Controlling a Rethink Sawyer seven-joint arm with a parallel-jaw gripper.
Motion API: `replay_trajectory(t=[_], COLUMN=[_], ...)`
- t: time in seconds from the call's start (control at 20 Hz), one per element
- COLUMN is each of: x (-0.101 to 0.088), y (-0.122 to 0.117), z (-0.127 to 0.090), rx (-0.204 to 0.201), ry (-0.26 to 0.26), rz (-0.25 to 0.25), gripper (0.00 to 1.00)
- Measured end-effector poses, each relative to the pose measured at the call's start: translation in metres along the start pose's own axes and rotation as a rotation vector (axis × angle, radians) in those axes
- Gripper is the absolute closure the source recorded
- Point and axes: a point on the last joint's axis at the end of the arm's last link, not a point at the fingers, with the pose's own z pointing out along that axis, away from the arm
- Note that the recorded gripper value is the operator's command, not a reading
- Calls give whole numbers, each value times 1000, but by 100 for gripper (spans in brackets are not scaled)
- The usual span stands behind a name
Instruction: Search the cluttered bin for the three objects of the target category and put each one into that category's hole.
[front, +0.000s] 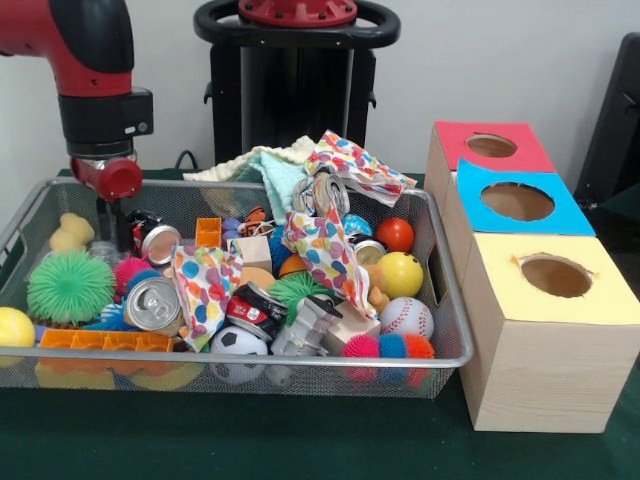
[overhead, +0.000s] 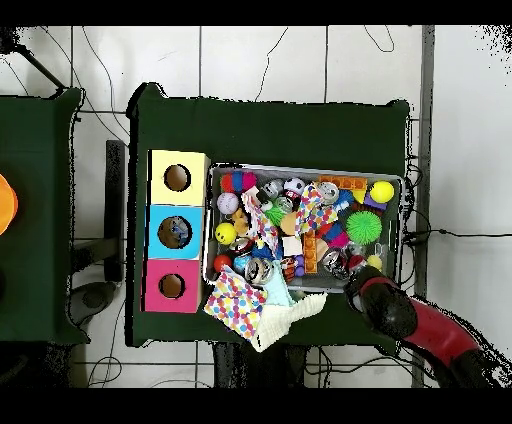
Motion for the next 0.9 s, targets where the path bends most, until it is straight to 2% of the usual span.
replay_trajectory(t=[0.9], x=[-12], y=[-8], z=[-1], rx=[-29], ry=[-22], rz=[38], gripper=[0])
